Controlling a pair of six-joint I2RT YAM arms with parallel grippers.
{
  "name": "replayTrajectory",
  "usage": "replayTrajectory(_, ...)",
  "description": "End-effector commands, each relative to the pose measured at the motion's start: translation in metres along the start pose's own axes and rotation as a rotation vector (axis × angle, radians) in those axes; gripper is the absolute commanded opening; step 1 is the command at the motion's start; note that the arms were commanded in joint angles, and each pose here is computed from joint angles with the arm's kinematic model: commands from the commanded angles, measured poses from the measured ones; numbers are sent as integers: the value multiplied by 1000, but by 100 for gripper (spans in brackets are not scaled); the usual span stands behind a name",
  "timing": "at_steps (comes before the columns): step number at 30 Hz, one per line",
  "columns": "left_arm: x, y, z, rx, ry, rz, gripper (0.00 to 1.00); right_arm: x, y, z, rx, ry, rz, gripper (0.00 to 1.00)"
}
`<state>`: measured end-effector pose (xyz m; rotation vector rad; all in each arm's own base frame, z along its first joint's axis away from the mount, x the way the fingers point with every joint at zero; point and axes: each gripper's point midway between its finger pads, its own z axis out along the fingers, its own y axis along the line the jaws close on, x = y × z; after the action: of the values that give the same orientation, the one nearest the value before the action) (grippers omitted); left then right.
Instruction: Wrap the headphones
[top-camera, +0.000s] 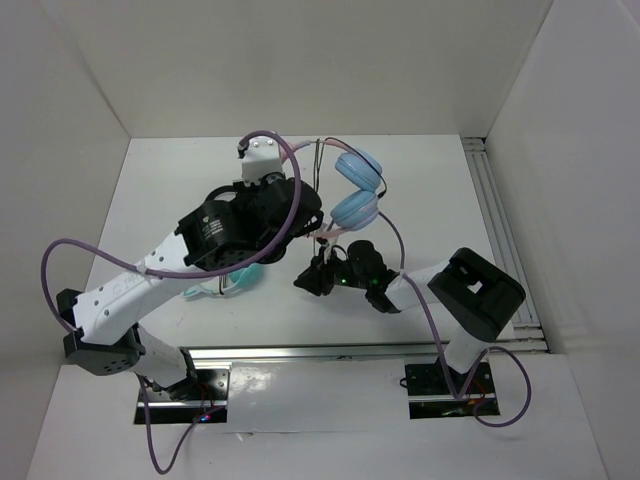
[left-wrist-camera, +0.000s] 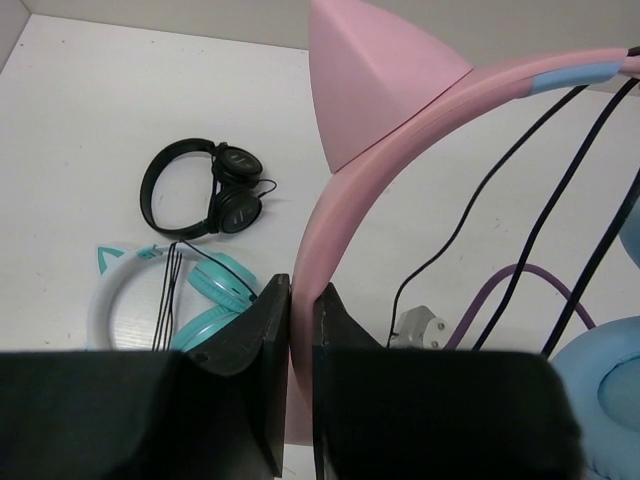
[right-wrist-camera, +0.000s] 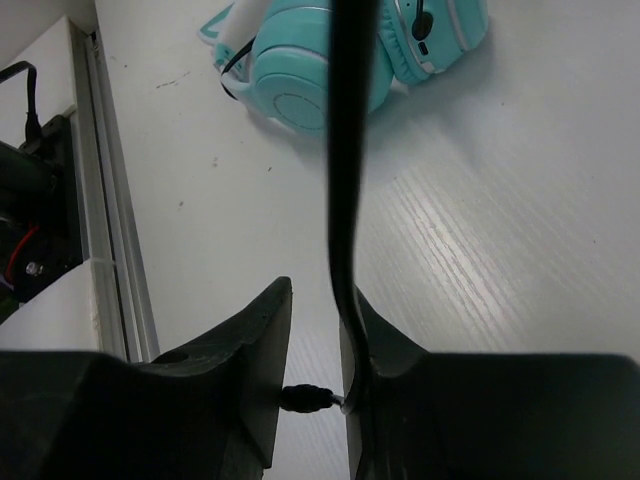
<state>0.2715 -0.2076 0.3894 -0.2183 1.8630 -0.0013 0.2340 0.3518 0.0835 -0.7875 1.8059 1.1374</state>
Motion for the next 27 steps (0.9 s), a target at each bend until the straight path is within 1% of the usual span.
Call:
replayTrajectory(1, -34, 12, -10, 0, -81, -196, 0, -17, 5, -2, -23, -75, -31, 34)
replayTrajectory(4, -40, 19, -11, -3, -89, -216, 0, -16, 1, -4, -16, -82, -22, 34)
replayTrajectory(5, -41, 21, -10, -11, -91, -219, 0, -16, 1, -4, -16, -82, -22, 31)
replayTrajectory(6, -41, 21, -10, -11, -91, -219, 0, -16, 1, -4, -16, -82, -22, 25)
replayTrajectory(7, -41, 27, -8, -21, -94, -221, 0, -16, 1, -4, -16, -82, -22, 16)
replayTrajectory(8, -37, 25, -7, -16, -84, -213, 0, -13, -2, -3, -2, -77, -7, 4)
replayTrajectory(9, -40, 30, -8, -22, -88, -224, 0, -13, -2, -3, -2, -77, -7, 1)
replayTrajectory(11, -36, 33, -4, -39, -82, -203, 0, -13, -4, -1, 9, -72, -3, 1)
replayTrajectory(14, -33, 44, 2, -67, -65, -222, 0, -9, -5, -1, 26, -67, -1, 0)
replayTrajectory(15, -34, 47, 6, -78, -63, -236, 0, -15, -5, -2, 36, -84, 3, 0)
replayTrajectory(16, -38, 57, 10, -100, -66, -263, 0, -8, -1, -3, 47, -71, 19, 0)
replayTrajectory(17, -35, 60, 14, -113, -58, -260, 0, -14, -3, -5, 82, -95, 13, 0)
replayTrajectory(19, -31, 66, 21, -133, -37, -266, 0, -7, 1, -9, 101, -86, 25, 0)
replayTrajectory(20, -29, 71, 31, -165, -30, -265, 0, 1, 11, -6, 86, -61, 23, 0)
replayTrajectory(22, -22, 66, 46, -165, 1, -246, 0, 4, 22, -6, 84, -48, 18, 0)
replayTrajectory(24, -27, 71, 67, -187, -11, -237, 0, 14, 47, -5, 3, -16, -3, 0)
replayTrajectory(25, -18, 70, 79, -206, 17, -210, 0, 15, 57, -9, -17, -12, -9, 0)
replayTrajectory(26, -18, 80, 91, -247, 15, -205, 0, 16, 65, -10, -36, -4, -26, 0)
replayTrajectory(27, -18, 83, 98, -267, 17, -205, 0, 17, 85, -12, -80, 1, -39, 0)
